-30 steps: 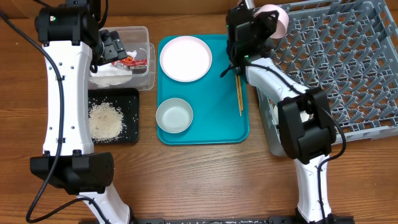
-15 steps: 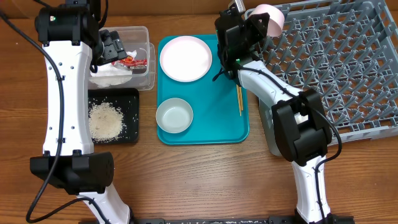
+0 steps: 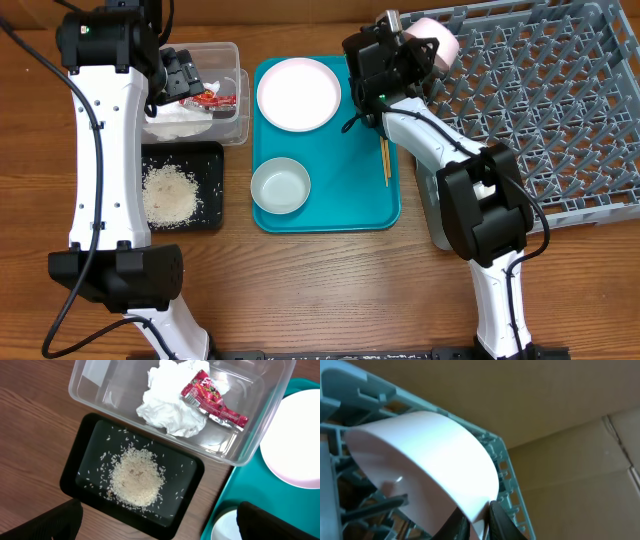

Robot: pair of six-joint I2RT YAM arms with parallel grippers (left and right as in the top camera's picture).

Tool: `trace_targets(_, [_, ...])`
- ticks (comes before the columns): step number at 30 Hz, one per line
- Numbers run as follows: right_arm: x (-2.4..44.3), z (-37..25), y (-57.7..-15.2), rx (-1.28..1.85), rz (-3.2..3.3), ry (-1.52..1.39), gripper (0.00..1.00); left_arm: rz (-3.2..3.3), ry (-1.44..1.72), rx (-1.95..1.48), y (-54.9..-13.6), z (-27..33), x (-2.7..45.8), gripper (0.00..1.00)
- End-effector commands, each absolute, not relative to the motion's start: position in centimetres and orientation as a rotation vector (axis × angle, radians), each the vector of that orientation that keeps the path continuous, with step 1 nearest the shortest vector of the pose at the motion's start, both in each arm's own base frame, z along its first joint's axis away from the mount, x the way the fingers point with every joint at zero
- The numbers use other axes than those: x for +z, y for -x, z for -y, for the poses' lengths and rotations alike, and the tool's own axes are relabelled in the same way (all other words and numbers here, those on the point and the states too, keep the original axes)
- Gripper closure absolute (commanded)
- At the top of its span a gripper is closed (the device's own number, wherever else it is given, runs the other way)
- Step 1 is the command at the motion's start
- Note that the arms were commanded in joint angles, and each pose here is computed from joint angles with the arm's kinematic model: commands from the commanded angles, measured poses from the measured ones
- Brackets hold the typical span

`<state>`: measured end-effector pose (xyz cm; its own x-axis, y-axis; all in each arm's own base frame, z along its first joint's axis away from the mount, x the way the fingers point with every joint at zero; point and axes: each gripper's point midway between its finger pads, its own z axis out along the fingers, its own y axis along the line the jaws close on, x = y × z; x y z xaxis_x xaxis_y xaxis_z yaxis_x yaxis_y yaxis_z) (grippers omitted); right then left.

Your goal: Sort waste into correct bins and load items into the dishwasher

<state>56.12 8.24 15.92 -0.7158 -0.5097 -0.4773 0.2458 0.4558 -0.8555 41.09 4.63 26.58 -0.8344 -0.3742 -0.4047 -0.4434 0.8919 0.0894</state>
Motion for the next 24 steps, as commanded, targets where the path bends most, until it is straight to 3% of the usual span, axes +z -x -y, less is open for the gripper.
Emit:
trace_targets(1, [15.3,-9.0,-56.4,-1.232,-1.975,0.144,0.85,-2.674,0.618,0.252,-41.3,-4.8,26.5,0.00])
trace_targets(6, [15.4,-10.0,-56.2,-1.191,-1.964,0.121,0.79,-2.674,0.619,0.252,-41.3,-4.8,26.5,0.00])
trace_targets(12, [16.4,-12.0,-56.7,-1.086,-1.929,0.106,0.46,-2.674,0.618,0.252,-41.3,-4.8,26.5,0.00])
trace_targets(16, [19.5,-13.2,-57.2,-0.976,-1.845,0.018,0.30,-2.674,0.618,0.252,-41.3,-4.8,26.5,0.00])
trace_targets(20, [21.6,-16.0,-57.6,-0.759,-1.835,0.053,0.27,-2.674,0.618,0.252,-41.3,-4.8,26.5,0.00])
trace_targets(24, [20.0,-21.2,-56.1,-0.380,-1.994,0.229,0.25,-2.674,0.618,0.252,-41.3,-4.8,26.5,0.00])
